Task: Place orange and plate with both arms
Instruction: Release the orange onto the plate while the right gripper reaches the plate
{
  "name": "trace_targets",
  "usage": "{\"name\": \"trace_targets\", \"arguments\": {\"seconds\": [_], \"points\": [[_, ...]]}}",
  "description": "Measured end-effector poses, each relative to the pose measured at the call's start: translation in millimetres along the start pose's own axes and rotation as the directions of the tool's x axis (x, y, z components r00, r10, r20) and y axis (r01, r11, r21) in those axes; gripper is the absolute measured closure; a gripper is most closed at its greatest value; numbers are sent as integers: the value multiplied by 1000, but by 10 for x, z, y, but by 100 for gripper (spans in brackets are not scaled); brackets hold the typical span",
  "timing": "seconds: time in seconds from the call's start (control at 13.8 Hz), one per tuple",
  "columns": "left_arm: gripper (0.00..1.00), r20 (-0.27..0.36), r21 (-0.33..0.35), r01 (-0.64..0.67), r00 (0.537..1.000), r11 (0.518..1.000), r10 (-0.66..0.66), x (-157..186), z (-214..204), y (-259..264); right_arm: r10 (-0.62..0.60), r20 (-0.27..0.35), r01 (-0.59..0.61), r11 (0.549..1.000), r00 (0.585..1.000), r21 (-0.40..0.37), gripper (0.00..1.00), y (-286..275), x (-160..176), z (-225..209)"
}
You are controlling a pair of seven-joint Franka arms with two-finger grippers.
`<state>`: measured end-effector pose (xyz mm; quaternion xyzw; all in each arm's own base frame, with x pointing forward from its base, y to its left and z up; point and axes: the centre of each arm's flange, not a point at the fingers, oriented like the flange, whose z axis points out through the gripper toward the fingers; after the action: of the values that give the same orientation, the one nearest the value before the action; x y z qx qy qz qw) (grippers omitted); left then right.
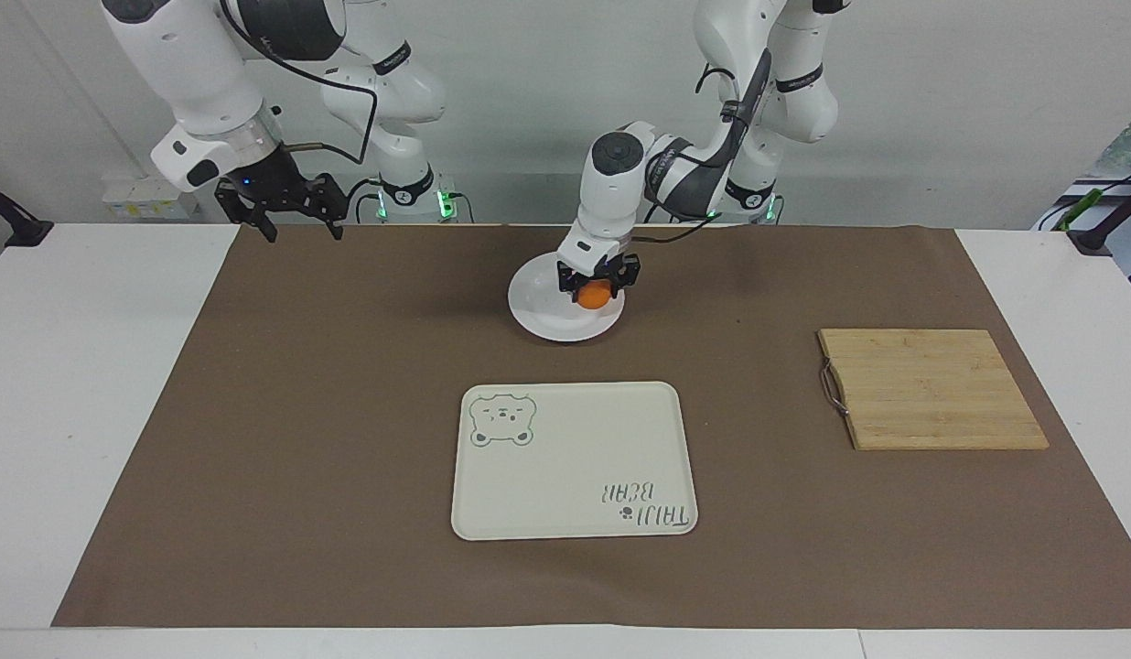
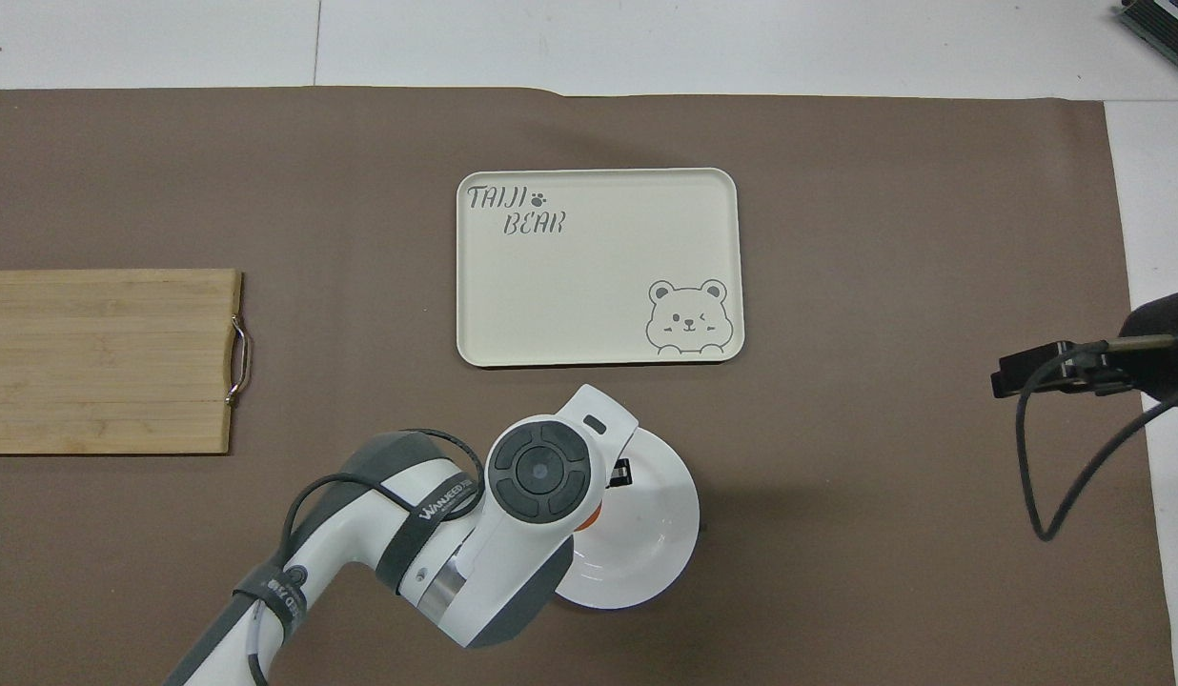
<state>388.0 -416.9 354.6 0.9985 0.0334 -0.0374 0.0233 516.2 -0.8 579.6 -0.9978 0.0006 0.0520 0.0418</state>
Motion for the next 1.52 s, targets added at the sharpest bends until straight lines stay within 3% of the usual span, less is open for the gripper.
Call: {"name": "trace_targets", "arguments": {"seconds": [0.29,0.51,0.87,1.16,1.52], "points": [[23,47,-23,13,999,1000,-12,-160,227,173,4,60,-13,990,998,144,0,-146,-12,372],[0,52,-25,21,998,999,-20,-177,243,191,-63,106,36,969,992,245,0,-338,-52,656],[0,65,-20,41,997,999,-40,-82,-137,87,-125,113,75,925,986,372,0,-595,32,1497],[0,44,-2,45,998,999,-45,375,-880,-374,-99,124,27,876,987,482,0,-890,9,2135],[0,8,-29,-36,999,999,36,1169,-1655,-1547,-226,119,106,778,967,619,0,-956,-52,2809]]}}
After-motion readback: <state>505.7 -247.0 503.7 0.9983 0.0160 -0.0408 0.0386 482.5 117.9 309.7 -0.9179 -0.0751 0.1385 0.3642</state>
